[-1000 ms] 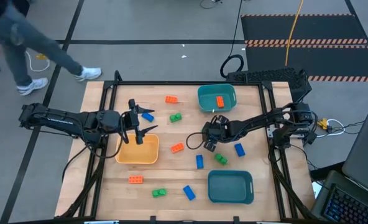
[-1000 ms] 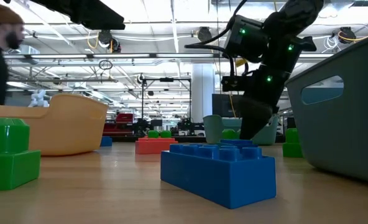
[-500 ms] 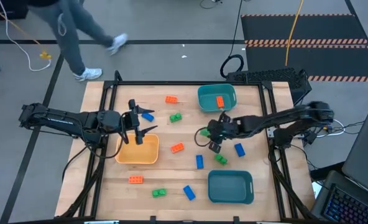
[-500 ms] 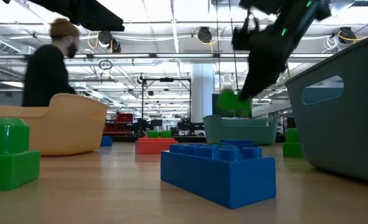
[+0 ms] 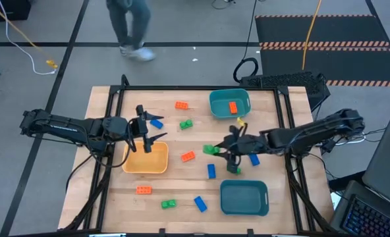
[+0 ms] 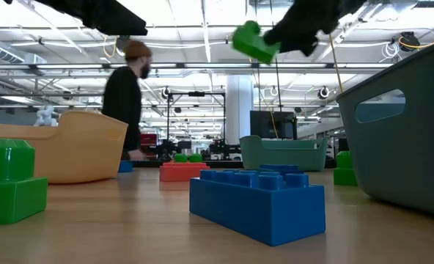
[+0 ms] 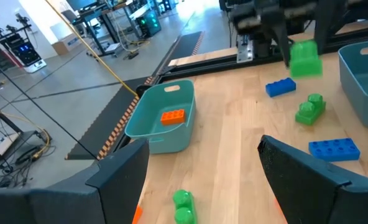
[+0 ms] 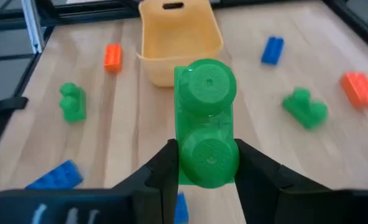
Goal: Sort & place blocks by color
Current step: Put the green game piece into the yellow bin
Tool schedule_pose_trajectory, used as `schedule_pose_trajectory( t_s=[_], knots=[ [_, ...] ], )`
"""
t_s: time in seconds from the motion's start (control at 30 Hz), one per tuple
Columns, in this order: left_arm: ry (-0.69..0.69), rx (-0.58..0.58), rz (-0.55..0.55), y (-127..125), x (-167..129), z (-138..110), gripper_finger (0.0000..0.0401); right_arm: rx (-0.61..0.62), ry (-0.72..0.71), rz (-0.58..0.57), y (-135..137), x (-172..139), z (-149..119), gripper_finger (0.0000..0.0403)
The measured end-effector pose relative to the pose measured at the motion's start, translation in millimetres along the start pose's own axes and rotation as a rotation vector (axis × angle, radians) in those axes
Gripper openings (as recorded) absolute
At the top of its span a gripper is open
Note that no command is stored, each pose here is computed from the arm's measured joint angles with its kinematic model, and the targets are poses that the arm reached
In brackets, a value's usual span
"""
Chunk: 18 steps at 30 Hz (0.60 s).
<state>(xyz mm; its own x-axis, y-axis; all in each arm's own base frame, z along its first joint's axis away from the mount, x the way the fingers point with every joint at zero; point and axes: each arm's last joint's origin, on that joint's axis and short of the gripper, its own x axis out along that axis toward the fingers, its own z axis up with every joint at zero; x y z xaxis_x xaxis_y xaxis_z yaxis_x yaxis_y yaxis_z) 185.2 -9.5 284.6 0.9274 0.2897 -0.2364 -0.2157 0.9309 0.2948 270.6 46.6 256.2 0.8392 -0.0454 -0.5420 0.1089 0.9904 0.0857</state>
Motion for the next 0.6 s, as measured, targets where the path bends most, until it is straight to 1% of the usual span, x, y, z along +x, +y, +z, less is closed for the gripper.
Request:
schedule_pose_trajectory(
  t_s=[0.13, 0.37, 0.47, 0.6],
  knots=[
    [-0.009, -0.004, 0.002, 0.2, 0.0, 1.0, 0.0308, -0.045, -0.080, -0.004, -2.9, 31.6, 3.0, 0.0115],
    [0.001, 0.001, 0.000, 0.0, 0.0, -0.1, 0.0308, -0.011, -0.228, 0.069, -13.8, 76.1, 9.2, 0.0115],
    [0.009, 0.008, -0.002, -0.2, 0.0, -1.0, 0.0308, -0.019, -0.255, 0.084, -12.2, 90.7, 19.8, 0.0115],
    [0.012, 0.016, -0.003, -0.2, 0.0, -1.2, 0.0308, -0.063, -0.266, 0.128, -5.0, 112.1, 37.7, 0.0115]
  ],
)
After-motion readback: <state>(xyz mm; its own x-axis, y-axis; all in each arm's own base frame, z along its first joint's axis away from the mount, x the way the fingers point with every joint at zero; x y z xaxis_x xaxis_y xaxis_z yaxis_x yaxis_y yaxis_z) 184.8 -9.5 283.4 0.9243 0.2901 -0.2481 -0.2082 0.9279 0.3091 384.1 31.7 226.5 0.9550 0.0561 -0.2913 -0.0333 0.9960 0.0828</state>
